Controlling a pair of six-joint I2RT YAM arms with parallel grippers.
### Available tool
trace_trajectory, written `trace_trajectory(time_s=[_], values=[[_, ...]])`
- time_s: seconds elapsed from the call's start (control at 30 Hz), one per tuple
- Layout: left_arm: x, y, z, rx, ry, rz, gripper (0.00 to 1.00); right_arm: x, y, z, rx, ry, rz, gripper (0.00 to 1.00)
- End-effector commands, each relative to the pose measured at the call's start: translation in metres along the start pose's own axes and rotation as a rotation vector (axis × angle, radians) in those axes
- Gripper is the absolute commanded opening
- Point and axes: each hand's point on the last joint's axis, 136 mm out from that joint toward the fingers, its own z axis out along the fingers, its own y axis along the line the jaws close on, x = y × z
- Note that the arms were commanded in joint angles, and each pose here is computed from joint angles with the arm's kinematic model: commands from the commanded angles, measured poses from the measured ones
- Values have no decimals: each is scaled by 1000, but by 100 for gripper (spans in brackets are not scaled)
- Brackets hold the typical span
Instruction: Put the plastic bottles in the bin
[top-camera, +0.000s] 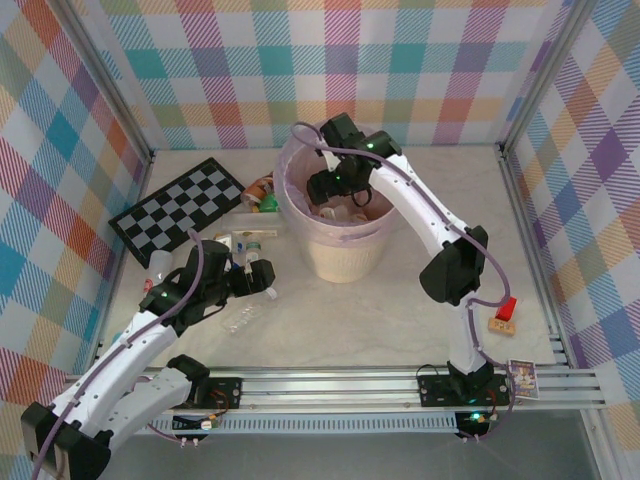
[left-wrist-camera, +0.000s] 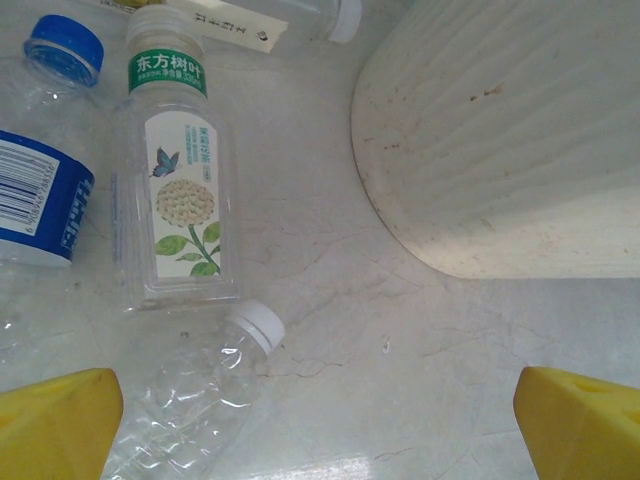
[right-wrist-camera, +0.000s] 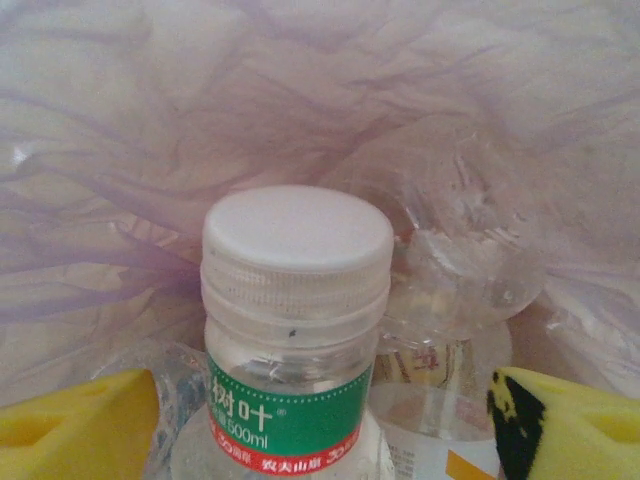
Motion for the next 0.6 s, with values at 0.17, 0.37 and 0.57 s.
trace_trajectory(time_s=[0.17, 0.37, 0.57], values=[[-3, 23, -9, -147, 30, 49, 100, -22, 8, -86, -60, -167, -13, 95], [3, 33, -4, -200, 71, 71, 100, -22, 10, -127, -85, -225, -23, 99], [-6, 34, 13, -255, 99, 86, 100, 4, -4, -161, -47, -240, 29, 99]])
